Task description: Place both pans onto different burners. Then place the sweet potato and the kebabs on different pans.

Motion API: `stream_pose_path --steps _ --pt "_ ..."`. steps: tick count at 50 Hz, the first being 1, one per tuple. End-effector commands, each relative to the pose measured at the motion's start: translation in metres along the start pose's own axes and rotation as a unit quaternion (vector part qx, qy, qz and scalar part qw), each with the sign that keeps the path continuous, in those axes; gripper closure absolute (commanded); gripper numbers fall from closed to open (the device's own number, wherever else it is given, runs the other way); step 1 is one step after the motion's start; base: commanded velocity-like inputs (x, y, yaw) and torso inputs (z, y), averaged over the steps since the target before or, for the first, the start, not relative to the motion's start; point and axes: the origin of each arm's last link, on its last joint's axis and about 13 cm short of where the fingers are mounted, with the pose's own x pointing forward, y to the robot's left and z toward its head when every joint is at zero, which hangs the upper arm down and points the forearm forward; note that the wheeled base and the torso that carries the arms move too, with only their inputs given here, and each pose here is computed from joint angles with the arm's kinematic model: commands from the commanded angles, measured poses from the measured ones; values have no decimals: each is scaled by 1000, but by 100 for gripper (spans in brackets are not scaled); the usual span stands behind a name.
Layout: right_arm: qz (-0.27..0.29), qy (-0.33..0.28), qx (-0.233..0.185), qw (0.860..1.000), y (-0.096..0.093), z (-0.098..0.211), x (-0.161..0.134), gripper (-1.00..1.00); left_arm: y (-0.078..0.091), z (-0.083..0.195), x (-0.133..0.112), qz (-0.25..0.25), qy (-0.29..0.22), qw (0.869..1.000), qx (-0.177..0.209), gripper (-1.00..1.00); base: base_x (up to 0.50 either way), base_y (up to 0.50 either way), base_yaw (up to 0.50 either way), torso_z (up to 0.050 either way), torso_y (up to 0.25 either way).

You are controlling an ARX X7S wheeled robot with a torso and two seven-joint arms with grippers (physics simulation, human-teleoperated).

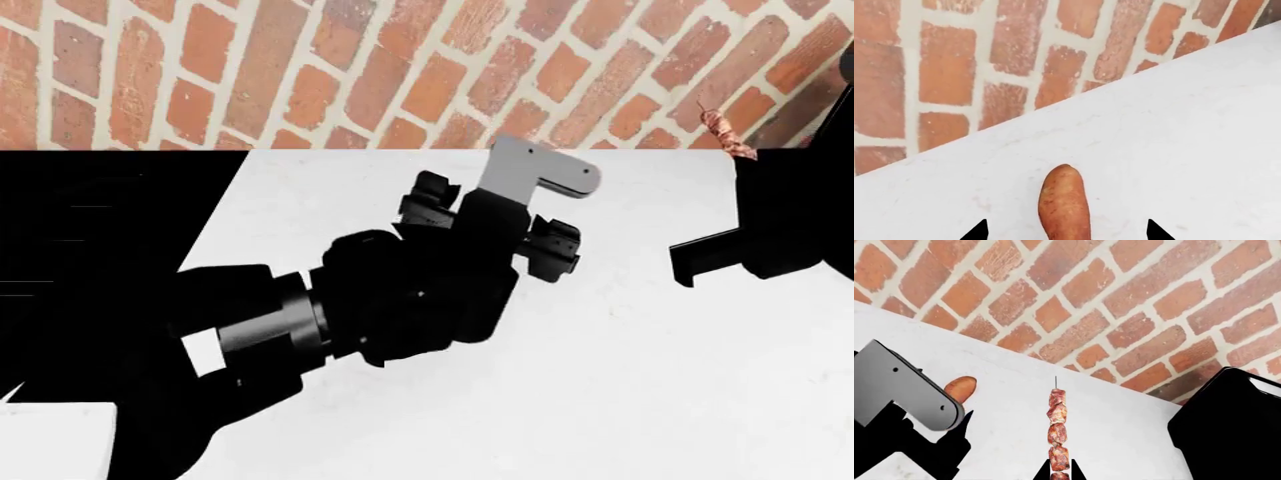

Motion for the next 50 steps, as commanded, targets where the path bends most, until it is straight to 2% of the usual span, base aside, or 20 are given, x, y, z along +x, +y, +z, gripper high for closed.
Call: stream_pose_path --steps 1,7,13,20,36,45,50 --pt "-3 -2 0 1000 -1 -1 1 100 -4 1 -1 -12 -37 999 -2 -100 0 0 0 0 0" --pt "-3 -1 0 1000 0 -3 1 100 -5 -3 0 -24 -45 999 6 -100 0 0 0 0 0" --pt "-4 0 2 1000 0 -5 2 100 -1 3 4 -5 -100 995 16 -100 0 0 0 0 0" --pt "-3 4 0 1000 0 -7 3 100 1 12 3 -5 -121 992 24 -100 0 0 0 0 0" --pt "-3 8 -1 1000 0 -10 3 100 1 3 7 -14 -108 994 13 -100 0 0 0 0 0" --pt "-2 6 -1 1000 0 -9 3 100 1 3 7 -17 -85 996 -15 -100 0 0 0 0 1" --pt "-4 2 -1 1000 -1 -7 1 100 0 -1 7 -20 -71 997 -17 -100 0 0 0 0 0"
